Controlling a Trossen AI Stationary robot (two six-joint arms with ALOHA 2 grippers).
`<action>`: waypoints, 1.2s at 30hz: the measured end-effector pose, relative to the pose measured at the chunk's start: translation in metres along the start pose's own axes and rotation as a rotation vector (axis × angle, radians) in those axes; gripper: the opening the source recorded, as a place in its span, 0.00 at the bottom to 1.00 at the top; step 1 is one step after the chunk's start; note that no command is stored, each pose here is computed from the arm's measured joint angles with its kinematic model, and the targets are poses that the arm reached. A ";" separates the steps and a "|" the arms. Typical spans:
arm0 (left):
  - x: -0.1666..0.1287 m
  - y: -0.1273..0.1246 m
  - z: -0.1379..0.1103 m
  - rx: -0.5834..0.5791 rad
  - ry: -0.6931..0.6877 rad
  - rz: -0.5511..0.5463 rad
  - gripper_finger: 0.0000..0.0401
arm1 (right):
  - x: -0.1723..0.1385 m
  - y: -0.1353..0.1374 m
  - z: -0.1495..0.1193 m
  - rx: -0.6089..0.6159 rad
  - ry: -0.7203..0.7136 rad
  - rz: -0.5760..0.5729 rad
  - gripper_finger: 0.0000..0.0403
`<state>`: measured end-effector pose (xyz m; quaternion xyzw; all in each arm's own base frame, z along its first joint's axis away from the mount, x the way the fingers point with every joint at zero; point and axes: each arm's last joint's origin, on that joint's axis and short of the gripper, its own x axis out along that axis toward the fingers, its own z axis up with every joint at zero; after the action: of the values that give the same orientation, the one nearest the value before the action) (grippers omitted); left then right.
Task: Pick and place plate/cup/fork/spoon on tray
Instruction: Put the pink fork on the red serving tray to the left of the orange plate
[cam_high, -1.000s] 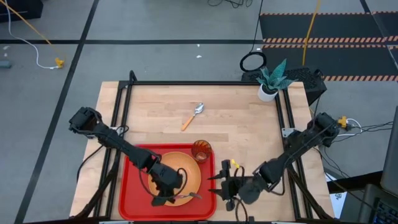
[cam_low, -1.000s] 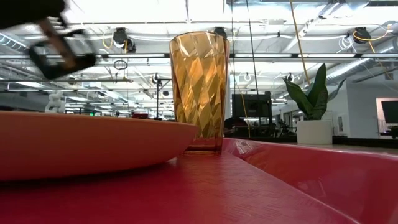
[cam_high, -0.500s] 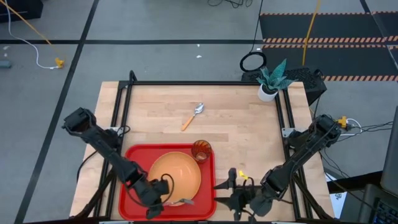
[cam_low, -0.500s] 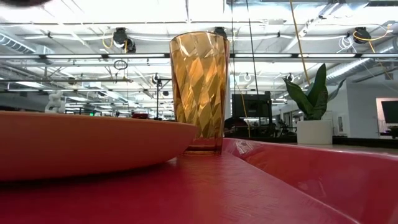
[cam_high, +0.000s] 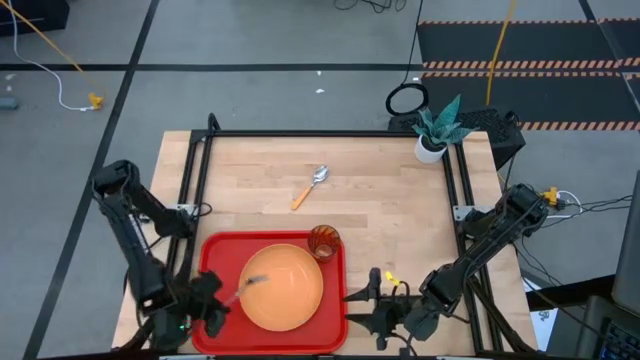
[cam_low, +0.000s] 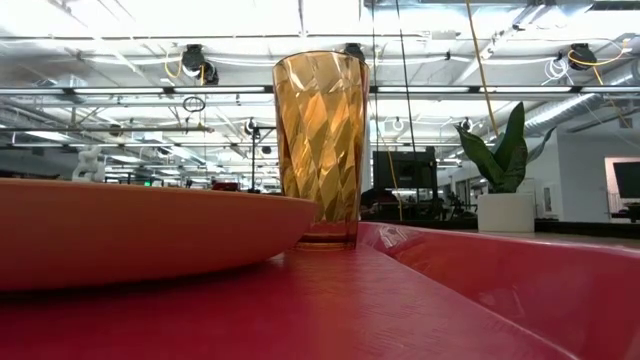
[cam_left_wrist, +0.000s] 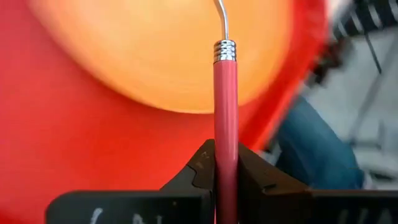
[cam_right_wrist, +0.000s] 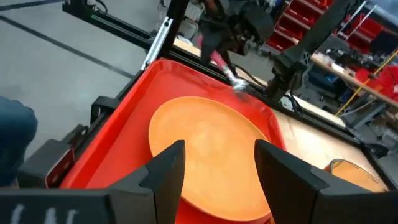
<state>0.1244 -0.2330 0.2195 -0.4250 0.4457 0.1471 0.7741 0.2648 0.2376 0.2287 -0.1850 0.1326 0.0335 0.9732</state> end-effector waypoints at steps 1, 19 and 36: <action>-0.002 0.006 -0.004 -0.029 -0.027 0.032 0.07 | 0.000 0.000 -0.002 -0.009 -0.007 -0.001 0.46; 0.006 0.034 -0.003 -0.207 -0.053 0.385 0.07 | -0.001 -0.002 -0.010 -0.096 -0.104 -0.028 0.46; 0.037 0.037 0.000 -0.260 -0.039 0.533 0.09 | 0.000 -0.005 -0.008 -0.063 -0.118 -0.036 0.46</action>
<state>0.1225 -0.2166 0.1695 -0.3855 0.5040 0.4092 0.6557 0.2633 0.2300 0.2230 -0.2155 0.0705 0.0308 0.9735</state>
